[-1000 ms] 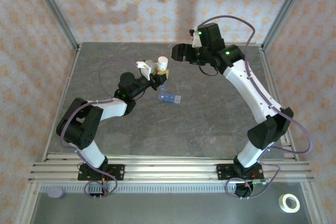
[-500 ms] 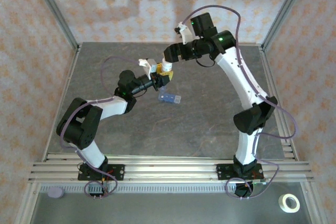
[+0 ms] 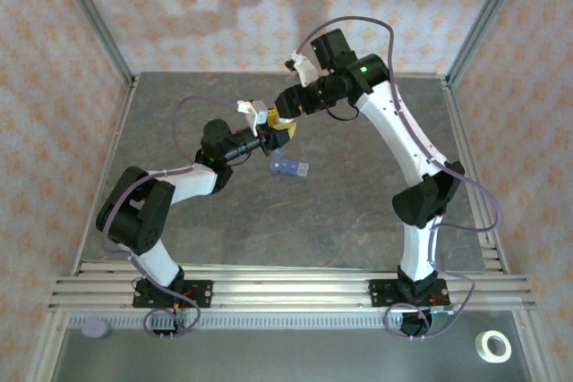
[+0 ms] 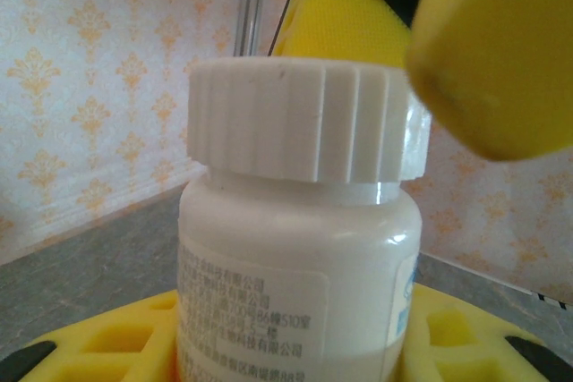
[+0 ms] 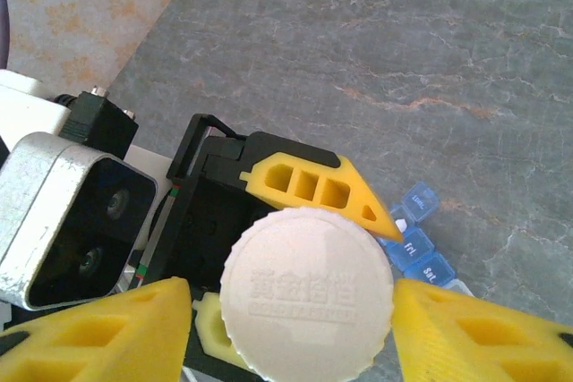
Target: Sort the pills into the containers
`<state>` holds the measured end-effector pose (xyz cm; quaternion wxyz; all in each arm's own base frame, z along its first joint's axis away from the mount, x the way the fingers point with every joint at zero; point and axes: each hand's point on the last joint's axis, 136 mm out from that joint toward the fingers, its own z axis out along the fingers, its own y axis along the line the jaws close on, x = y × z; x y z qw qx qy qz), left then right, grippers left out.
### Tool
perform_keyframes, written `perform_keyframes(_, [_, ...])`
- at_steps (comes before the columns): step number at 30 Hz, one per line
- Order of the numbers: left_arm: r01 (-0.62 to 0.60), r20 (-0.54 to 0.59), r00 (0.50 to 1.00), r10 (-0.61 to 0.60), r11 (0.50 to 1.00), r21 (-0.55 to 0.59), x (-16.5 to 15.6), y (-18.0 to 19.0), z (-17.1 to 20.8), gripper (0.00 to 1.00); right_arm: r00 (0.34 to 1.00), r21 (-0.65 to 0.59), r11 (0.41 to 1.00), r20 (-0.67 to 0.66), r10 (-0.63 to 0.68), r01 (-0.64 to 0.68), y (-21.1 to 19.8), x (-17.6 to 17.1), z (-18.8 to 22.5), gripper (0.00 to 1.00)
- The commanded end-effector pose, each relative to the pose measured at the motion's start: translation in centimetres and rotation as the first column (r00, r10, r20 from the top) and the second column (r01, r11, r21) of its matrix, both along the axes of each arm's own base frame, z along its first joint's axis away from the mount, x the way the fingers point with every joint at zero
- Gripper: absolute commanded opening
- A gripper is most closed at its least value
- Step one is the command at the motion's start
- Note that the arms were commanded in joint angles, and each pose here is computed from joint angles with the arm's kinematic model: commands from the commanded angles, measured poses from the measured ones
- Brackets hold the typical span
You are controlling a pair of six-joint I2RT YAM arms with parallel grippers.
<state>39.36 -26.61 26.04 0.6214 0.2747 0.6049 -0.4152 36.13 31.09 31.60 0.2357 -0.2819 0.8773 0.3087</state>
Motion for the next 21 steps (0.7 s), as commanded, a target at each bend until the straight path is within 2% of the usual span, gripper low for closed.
perform_keyframes(1, [0.027, 0.072, 0.997, -0.025, 0.999, -0.031, -0.2, -0.3, 2.4, 0.00, 1.000, 0.001, 1.000, 0.011, -0.003, 0.003, -0.1, 0.1, 0.5, 0.54])
perform_keyframes(8, [-0.016, 0.078, 0.997, 0.018, 1.000, -0.026, 0.4, 0.1, 2.3, 0.00, 0.994, -0.006, 0.995, -0.057, -0.097, 0.097, 0.2, 0.4, -1.3, 0.39])
perform_keyframes(12, [-0.131, 0.112, 0.985, 0.130, 0.991, 0.008, 1.2, 1.1, 2.0, 0.00, 0.961, -0.031, 0.963, -0.072, -0.268, 0.267, 0.7, 0.9, -3.4, 0.38])
perform_keyframes(15, [-0.204, 0.136, 0.970, 0.200, 0.979, 0.016, 1.6, 1.9, 2.1, 0.00, 0.898, -0.015, 0.903, -0.096, -0.429, 0.430, 1.2, 1.4, -4.9, 0.39])
perform_keyframes(18, [-0.232, 0.144, 0.963, 0.228, 0.973, 0.015, 1.8, 2.2, 2.0, 0.00, 0.860, 0.059, 0.862, -0.127, -0.494, 0.504, 2.4, 1.6, -5.3, 0.39])
perform_keyframes(21, [-0.241, 0.138, 0.962, 0.237, 0.970, 0.015, 1.9, 2.3, 1.7, 0.00, 0.846, 0.072, 0.845, -0.105, -0.522, 0.530, 2.3, 2.1, -4.7, 0.40])
